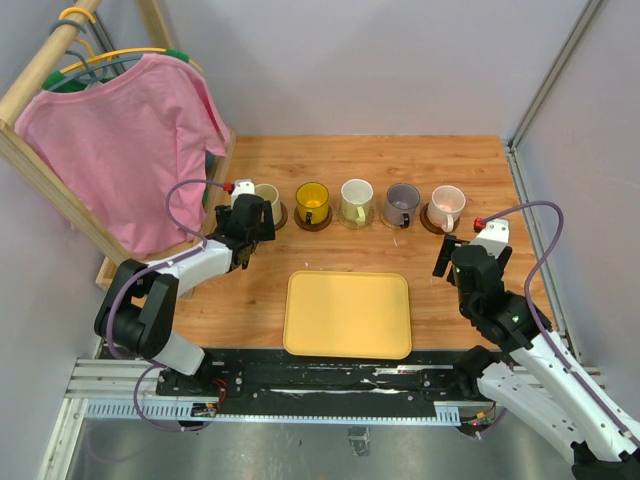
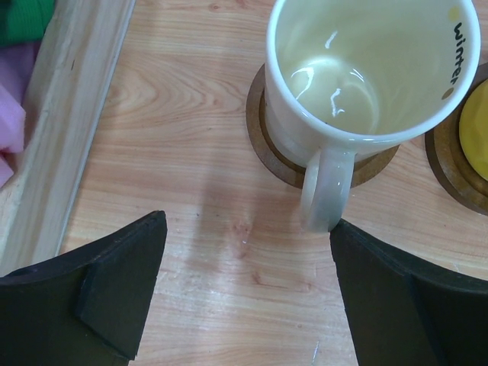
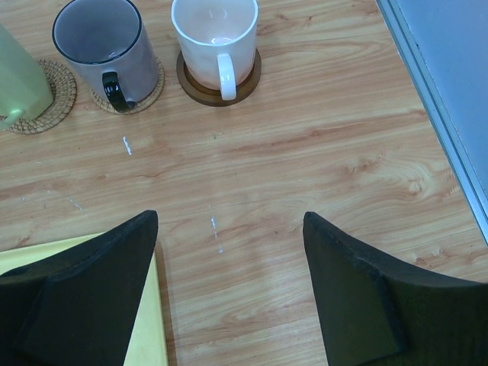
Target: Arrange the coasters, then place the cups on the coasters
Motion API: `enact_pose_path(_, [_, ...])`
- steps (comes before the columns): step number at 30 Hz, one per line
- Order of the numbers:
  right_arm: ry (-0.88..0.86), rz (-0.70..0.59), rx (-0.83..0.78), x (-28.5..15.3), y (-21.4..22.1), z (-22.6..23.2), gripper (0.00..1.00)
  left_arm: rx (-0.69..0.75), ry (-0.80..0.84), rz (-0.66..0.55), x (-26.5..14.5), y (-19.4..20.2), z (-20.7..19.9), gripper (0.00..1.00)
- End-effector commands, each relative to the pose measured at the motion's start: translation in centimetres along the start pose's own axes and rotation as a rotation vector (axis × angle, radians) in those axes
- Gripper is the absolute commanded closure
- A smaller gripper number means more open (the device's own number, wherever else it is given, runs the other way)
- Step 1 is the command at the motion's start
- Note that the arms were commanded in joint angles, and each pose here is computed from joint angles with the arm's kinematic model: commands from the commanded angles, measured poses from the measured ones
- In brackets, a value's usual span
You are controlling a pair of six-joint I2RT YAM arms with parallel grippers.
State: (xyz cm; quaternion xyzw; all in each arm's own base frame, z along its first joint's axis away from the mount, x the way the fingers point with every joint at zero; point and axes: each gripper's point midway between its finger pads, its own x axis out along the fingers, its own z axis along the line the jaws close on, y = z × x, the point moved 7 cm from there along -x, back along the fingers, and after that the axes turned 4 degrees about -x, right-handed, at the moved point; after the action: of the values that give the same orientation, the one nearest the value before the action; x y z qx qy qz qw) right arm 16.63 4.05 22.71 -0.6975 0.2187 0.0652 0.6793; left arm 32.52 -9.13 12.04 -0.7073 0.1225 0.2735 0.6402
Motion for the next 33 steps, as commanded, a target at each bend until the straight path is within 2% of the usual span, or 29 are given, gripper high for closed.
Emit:
enact_pose_path(1, [0.027, 0.009, 0.01, 0.1, 0.3, -0.4, 0.22, -0.017, -0.043, -0.018, -0.3, -0.4, 0.8, 0.08])
enact_pose_path(11, [0.025, 0.017, 0.007, 0.1, 0.6, -0.4, 0.21, -0.02, -0.042, -0.018, -0.6, -0.4, 1.0, 0.08])
enact_pose_path(18, [0.051, 0.003, -0.002, 0.0, 0.3, -0.9, 0.21, -0.063, 0.055, -0.054, -2.5, -2.3, 0.3, 0.08])
enact_pose_path(24, [0.115, -0.008, -0.029, 0.3, -0.5, -1.6, 0.06, -0.122, 0.123, -0.138, -5.6, -5.2, 0.5, 0.01])
enact_pose_path(27, [0.132, -0.004, -0.019, 0.7, -0.8, -2.0, 0.01, -0.143, 0.131, -0.175, -7.0, -6.1, 1.0, 0.0])
enact_pose_path(33, [0.164, 0.002, 0.094, 1.9, -1.7, -3.6, 0.02, -0.198, 0.112, -0.238, -9.5, -7.6, 2.3, 0.0])
